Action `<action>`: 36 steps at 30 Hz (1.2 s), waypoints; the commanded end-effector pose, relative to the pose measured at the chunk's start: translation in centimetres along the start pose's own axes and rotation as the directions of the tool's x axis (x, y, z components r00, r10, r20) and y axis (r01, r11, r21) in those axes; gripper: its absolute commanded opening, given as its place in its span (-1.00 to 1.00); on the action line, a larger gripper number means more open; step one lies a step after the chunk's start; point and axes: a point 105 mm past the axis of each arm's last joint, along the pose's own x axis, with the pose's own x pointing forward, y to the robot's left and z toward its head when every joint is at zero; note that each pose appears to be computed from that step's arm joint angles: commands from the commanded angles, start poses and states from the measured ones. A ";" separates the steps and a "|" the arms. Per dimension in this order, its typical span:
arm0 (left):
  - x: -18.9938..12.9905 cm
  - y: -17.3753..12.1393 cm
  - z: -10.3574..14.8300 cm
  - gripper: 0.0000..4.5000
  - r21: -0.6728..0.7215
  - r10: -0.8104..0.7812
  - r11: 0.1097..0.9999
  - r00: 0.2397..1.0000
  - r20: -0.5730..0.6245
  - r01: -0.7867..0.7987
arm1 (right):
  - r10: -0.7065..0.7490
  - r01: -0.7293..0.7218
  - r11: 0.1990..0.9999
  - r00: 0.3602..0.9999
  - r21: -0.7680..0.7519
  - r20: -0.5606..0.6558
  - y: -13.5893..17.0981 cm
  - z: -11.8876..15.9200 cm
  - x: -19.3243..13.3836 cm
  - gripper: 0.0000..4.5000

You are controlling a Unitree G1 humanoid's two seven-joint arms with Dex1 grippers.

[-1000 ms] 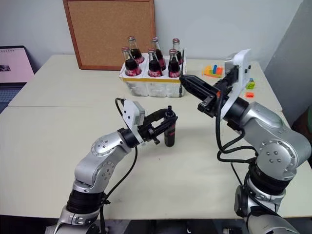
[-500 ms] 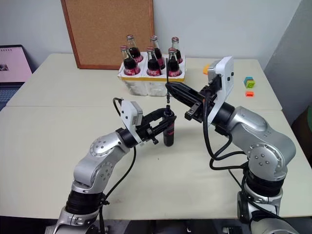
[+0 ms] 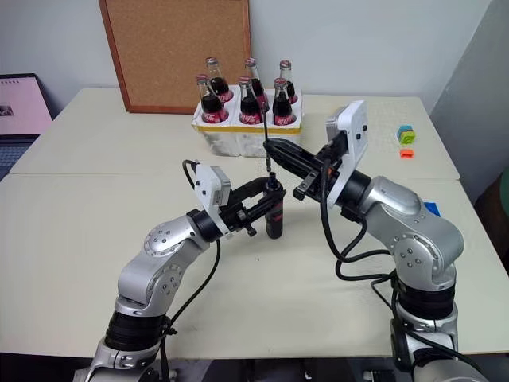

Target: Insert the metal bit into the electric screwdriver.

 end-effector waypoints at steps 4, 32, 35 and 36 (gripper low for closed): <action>-0.1 0.1 1.3 -0.28 0.046 0.002 0.999 0.999 0.047 -0.004 | 0.008 -0.006 0.999 1.000 -0.050 0.029 0.0 0.5 0.2 -1.00; -0.2 0.6 1.2 -0.28 0.058 0.014 0.998 0.999 0.038 -0.016 | 0.068 -0.070 0.995 0.997 -0.069 -0.042 0.8 -0.3 -0.6 -1.00; -0.1 0.6 1.2 -0.28 0.060 0.009 0.998 0.999 0.039 -0.011 | 0.073 -0.077 0.994 0.996 -0.077 -0.055 0.8 -0.3 -0.6 -1.00; -0.1 0.5 1.2 -0.28 0.064 0.003 0.998 0.999 0.038 -0.006 | 0.075 -0.081 0.994 0.995 -0.080 -0.064 0.8 -0.3 -0.6 -1.00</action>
